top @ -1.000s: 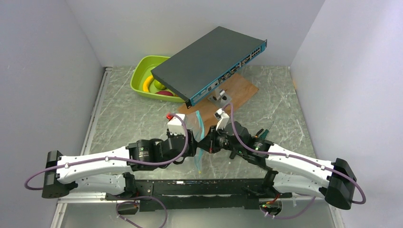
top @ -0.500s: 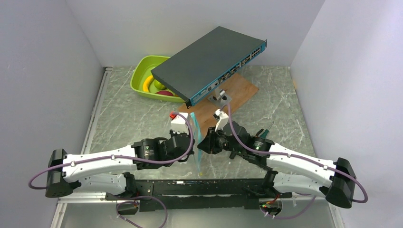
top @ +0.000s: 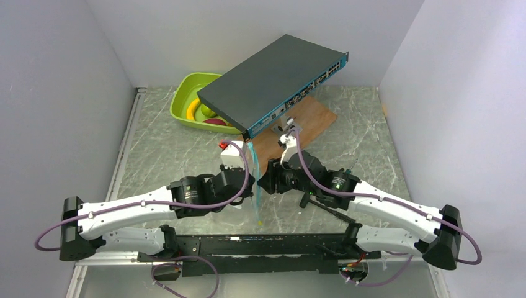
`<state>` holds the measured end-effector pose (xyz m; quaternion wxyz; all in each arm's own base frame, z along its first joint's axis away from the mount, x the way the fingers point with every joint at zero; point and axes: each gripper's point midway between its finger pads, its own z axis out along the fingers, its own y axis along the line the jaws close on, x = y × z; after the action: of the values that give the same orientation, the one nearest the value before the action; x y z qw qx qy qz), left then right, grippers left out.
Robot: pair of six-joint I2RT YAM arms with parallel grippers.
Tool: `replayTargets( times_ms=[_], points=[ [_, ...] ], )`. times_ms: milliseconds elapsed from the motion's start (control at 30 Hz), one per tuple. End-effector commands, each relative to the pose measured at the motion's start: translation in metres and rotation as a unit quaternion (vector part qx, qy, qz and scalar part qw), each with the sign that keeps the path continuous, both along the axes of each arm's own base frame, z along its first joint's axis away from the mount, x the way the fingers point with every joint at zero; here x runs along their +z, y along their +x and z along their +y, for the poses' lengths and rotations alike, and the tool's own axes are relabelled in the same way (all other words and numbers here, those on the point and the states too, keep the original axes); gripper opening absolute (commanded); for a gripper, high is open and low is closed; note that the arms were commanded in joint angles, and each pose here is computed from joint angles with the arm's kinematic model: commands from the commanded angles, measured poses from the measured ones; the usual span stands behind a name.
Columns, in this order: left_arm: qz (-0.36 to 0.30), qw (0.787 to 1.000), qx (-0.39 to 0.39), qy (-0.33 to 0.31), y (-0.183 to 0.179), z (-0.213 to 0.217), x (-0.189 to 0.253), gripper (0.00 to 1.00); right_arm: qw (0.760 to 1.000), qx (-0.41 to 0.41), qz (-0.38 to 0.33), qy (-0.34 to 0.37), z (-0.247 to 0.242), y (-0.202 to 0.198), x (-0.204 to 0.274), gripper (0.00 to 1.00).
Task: Place the food in the zip-top bag and seal the zipper
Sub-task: Open the zipper of the food storage bag.
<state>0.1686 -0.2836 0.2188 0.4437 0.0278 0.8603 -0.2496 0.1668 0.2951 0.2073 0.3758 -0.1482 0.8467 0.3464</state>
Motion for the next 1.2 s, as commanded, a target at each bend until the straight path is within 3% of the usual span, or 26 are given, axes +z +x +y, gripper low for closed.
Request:
replayTargets(
  times_ms=[0, 100, 367, 433, 467, 500, 600, 700, 833, 1000, 1167],
  points=[
    [-0.001, 1.000, -0.003, -0.029, -0.001, -0.004, 0.021, 0.00, 1.000, 0.015, -0.016, 0.020, 0.012, 0.002, 0.015, 0.45],
    [-0.002, 0.999, -0.007, -0.040, -0.002, -0.006, 0.024, 0.00, 1.000, 0.013, -0.011, 0.016, 0.015, 0.004, 0.012, 0.38],
    [0.015, 0.999, -0.016, -0.037, -0.002, -0.015, 0.020, 0.00, 1.000, 0.015, 0.001, 0.010, 0.025, 0.008, 0.002, 0.34],
    [0.020, 0.999, -0.015, -0.029, -0.003, -0.012, 0.019, 0.00, 1.000, -0.016, 0.001, -0.025, 0.015, 0.016, -0.009, 0.20],
    [0.021, 0.999, -0.010, -0.022, -0.003, -0.007, 0.019, 0.00, 0.997, -0.054, 0.001, -0.055, 0.002, 0.024, -0.016, 0.05],
    [0.022, 1.000, -0.002, -0.017, -0.004, 0.000, 0.019, 0.00, 0.989, -0.117, -0.007, -0.092, -0.020, 0.037, -0.021, 0.00],
    [0.020, 1.000, -0.007, -0.005, -0.005, 0.019, 0.014, 0.00, 0.966, -0.209, -0.017, -0.153, -0.070, 0.045, -0.024, 0.00],
    [0.042, 0.996, -0.059, -0.056, -0.001, 0.012, 0.012, 0.00, 0.977, -0.169, -0.036, -0.121, -0.069, 0.035, -0.015, 0.00],
    [0.037, 0.983, -0.132, -0.124, -0.004, -0.022, 0.034, 0.00, 0.974, -0.196, -0.043, -0.107, -0.085, 0.033, -0.002, 0.00],
    [0.053, 0.959, -0.214, -0.176, -0.016, -0.069, 0.050, 0.00, 0.941, -0.283, -0.067, -0.171, -0.137, 0.039, 0.010, 0.00],
    [0.063, 0.954, -0.232, -0.178, -0.008, -0.096, 0.050, 0.00, 0.926, -0.295, -0.095, -0.216, -0.170, 0.034, 0.029, 0.00]
  ],
)
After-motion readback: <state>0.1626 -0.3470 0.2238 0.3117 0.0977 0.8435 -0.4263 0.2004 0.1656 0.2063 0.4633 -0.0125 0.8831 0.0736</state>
